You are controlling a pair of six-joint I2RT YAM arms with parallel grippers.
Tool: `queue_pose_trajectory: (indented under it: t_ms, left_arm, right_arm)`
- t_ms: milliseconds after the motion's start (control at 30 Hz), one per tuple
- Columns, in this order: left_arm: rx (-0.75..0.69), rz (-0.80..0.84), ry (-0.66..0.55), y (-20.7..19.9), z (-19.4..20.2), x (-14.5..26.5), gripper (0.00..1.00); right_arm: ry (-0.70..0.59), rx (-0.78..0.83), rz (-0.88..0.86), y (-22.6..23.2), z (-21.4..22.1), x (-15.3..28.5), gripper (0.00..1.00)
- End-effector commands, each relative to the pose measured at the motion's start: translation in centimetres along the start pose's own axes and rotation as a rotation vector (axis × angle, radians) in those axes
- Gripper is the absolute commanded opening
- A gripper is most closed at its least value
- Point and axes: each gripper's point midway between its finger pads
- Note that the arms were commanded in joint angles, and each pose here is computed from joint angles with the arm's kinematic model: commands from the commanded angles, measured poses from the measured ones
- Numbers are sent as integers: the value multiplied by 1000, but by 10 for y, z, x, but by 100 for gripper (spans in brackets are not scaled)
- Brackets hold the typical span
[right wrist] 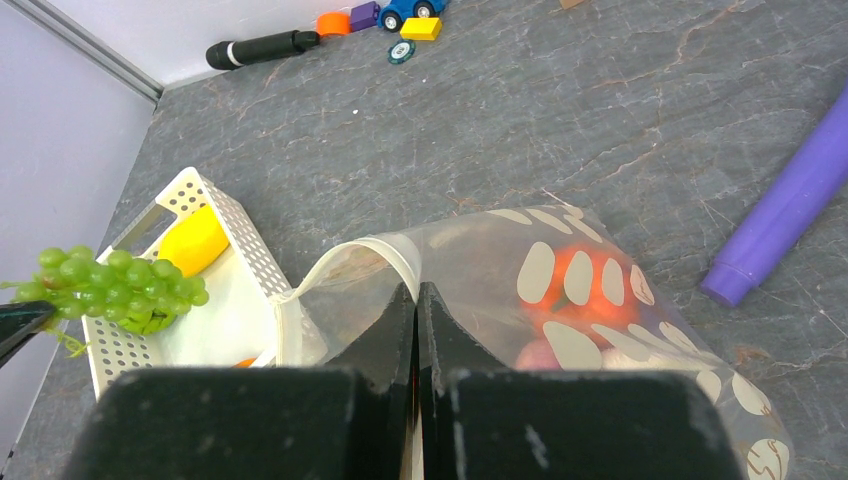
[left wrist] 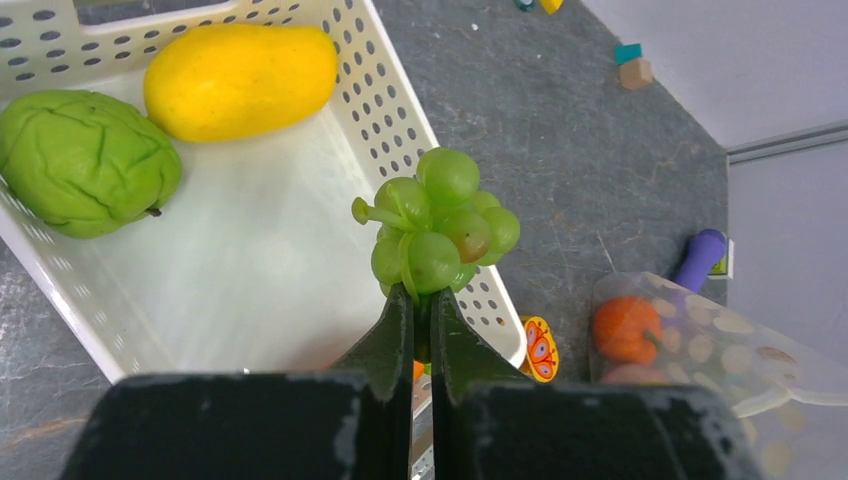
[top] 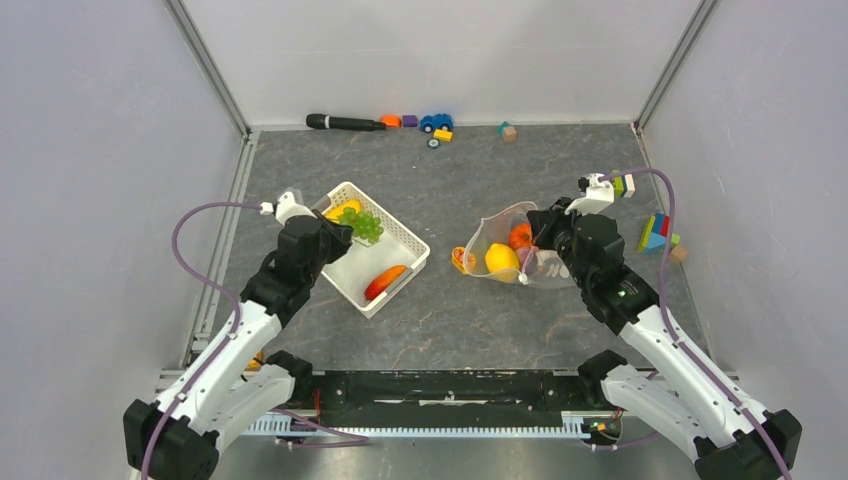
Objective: Place the food in the zip-top bag and seal the zipper
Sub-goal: Place the fake fruit in the zipper food storage bag.
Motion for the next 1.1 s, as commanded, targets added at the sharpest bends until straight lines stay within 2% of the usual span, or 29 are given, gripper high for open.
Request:
queue_pose_trajectory:
  t_ms: [0,167,433,1067]
  left_arm:
    - [-18,130,-73,-34,-29,21,2]
    - [-36,199,-125,-47,-45,38,2]
    - [-62,295,-143,-68,-54,53,2]
    - [-160,803,56,-161,-25,90,2]
  right_arm:
    - [-58,-20,-31,8,-18,3,0]
    - [-51,-13,-36,9,-16,2,0]
    - [-57,-12,-28,7,-17,2,0]
    - [-74,-1,-19,5,-23,6,0]
Point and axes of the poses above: each gripper's point midway between its finger pads, its own x axis back along the fingers, its own y axis along the line the jaws close on, z = x × y, and after that the axes turned 6 degrees about x, right-handed
